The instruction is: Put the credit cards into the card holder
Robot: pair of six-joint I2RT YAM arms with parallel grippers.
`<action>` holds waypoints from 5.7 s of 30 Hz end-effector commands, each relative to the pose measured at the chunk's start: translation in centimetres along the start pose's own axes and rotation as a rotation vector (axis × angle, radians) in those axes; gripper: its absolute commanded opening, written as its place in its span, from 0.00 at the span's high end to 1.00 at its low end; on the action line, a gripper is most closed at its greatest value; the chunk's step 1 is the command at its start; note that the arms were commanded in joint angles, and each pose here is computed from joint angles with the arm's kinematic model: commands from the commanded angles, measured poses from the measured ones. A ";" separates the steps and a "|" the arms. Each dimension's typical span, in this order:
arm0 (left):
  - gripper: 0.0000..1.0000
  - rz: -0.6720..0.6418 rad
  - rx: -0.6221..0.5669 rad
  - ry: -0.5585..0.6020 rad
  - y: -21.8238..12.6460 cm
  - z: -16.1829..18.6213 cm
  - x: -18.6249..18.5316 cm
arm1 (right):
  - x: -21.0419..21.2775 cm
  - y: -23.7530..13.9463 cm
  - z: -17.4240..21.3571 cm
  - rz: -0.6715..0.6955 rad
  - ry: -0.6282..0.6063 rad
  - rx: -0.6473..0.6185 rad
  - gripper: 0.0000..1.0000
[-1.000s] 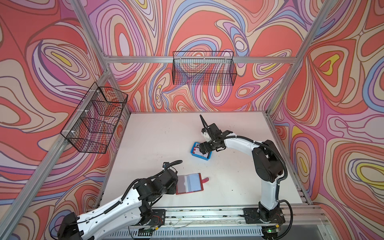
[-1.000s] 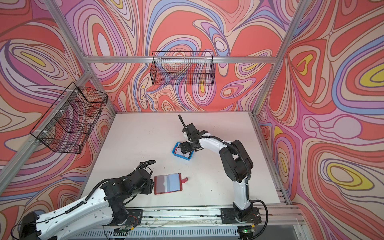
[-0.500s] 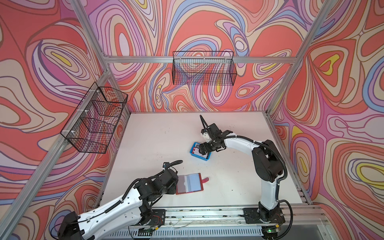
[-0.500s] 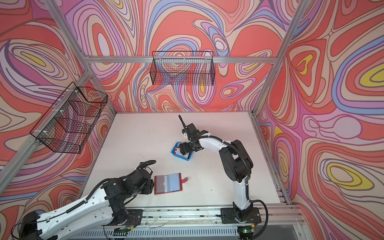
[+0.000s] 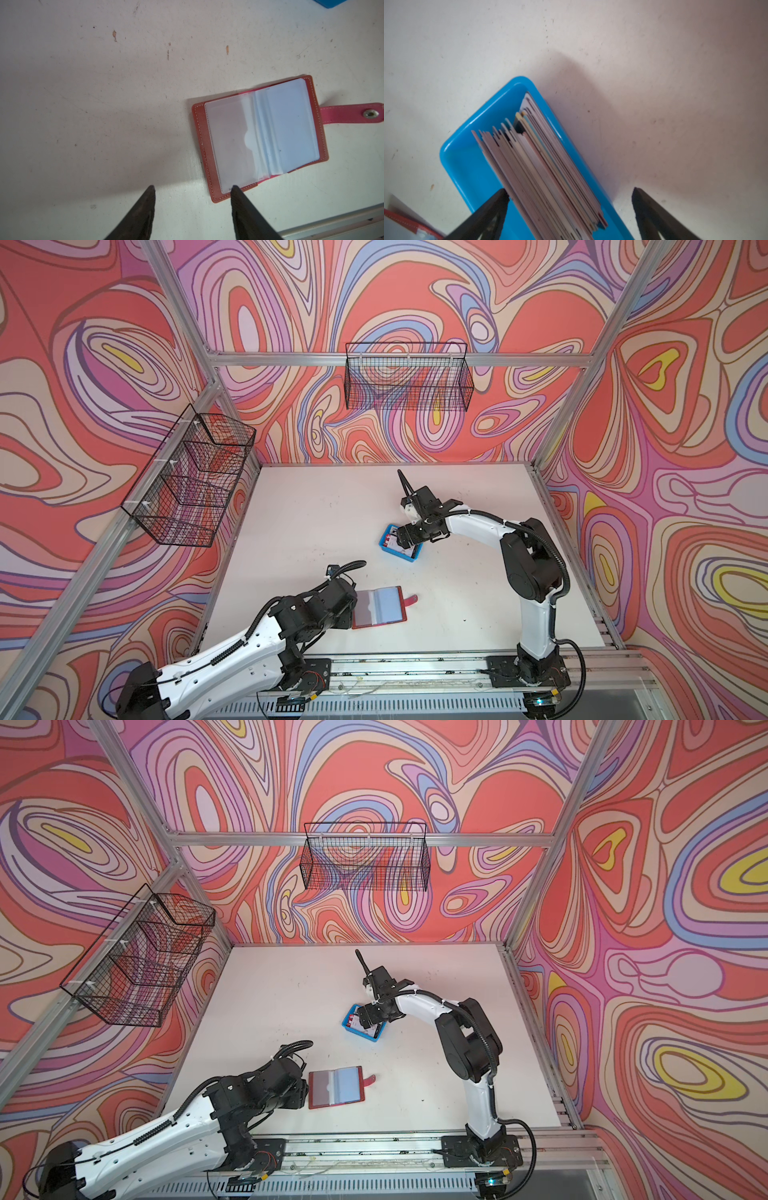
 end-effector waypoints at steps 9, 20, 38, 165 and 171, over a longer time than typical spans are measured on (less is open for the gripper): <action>0.40 -0.011 0.008 0.001 0.0 0.2 0.2 | -1.1 2.1 -0.2 0.068 -0.003 0.001 0.05; 0.40 -0.012 0.016 0.007 0.1 0.2 0.0 | -4.6 1.0 0.6 0.269 0.129 -0.035 0.19; 0.40 -0.016 0.021 0.012 0.2 0.2 0.0 | -4.9 -2.1 -0.2 0.233 0.178 -0.123 0.18; 0.41 -0.009 0.019 0.011 0.2 0.3 0.0 | -4.9 -1.0 -1.0 -0.150 0.317 -0.134 0.35; 0.41 -0.008 0.020 0.013 0.3 0.3 0.0 | -5.1 -1.2 -1.0 -0.150 0.323 -0.142 0.35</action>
Point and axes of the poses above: each gripper's point midway between its finger pads, its own y axis out along the fingers, its own x axis along the line the jaws close on, z = x × y, the point moved 5 cm from there along -y, back along the fingers, and after that the axes turned 12 degrees about y, right-handed, at the moved point
